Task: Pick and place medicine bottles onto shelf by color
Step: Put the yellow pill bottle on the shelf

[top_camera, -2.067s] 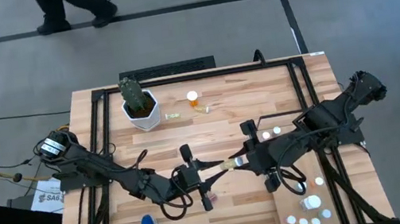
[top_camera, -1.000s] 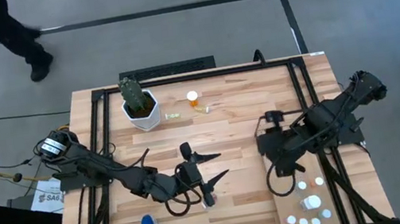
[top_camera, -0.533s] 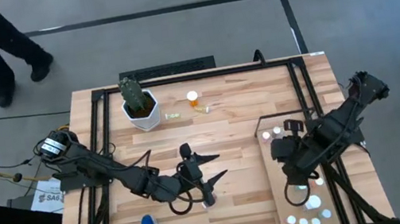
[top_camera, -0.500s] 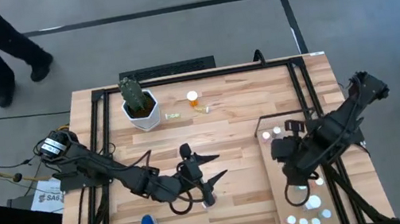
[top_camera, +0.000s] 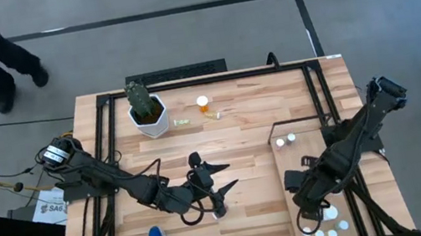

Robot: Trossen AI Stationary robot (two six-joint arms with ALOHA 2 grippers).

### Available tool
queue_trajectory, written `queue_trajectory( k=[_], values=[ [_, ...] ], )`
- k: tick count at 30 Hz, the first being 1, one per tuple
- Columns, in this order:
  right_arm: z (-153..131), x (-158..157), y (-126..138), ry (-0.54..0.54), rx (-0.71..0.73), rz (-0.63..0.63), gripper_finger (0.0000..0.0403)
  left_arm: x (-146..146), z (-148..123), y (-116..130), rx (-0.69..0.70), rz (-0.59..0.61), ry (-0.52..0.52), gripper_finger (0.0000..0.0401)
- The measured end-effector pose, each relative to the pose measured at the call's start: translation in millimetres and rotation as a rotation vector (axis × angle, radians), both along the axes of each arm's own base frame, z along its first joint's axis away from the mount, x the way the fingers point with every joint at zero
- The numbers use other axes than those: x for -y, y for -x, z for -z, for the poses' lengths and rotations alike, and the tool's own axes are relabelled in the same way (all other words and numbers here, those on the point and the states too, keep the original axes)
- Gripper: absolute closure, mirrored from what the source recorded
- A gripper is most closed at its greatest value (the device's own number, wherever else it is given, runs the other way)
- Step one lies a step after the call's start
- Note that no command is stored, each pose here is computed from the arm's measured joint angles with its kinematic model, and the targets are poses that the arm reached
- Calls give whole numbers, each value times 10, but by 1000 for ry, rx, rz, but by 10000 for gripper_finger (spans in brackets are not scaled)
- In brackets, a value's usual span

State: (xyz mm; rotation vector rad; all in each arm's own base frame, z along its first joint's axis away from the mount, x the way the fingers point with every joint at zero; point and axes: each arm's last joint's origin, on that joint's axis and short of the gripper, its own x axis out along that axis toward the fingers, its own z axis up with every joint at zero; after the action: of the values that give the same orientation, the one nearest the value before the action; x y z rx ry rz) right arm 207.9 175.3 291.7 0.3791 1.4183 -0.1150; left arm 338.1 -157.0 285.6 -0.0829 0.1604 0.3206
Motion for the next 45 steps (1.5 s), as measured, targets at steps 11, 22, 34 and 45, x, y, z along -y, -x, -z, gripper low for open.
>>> queue_trajectory(
  k=[11, 22, 34, 45],
  values=[
    [346, -51, 4, -105, -64, 249, 274, -6, 77, 22, -51, -14, 49, 179],
    [554, -185, 11, -161, -83, 323, 274, -9, 114, 36, -75, -26, 73, 179],
    [799, -384, -132, -125, -267, 150, 274, -12, 128, 39, -83, -34, 74, 179],
    [715, -275, -219, -142, -292, 153, 274, -13, 135, 42, -87, -37, 80, 179]
  ],
)
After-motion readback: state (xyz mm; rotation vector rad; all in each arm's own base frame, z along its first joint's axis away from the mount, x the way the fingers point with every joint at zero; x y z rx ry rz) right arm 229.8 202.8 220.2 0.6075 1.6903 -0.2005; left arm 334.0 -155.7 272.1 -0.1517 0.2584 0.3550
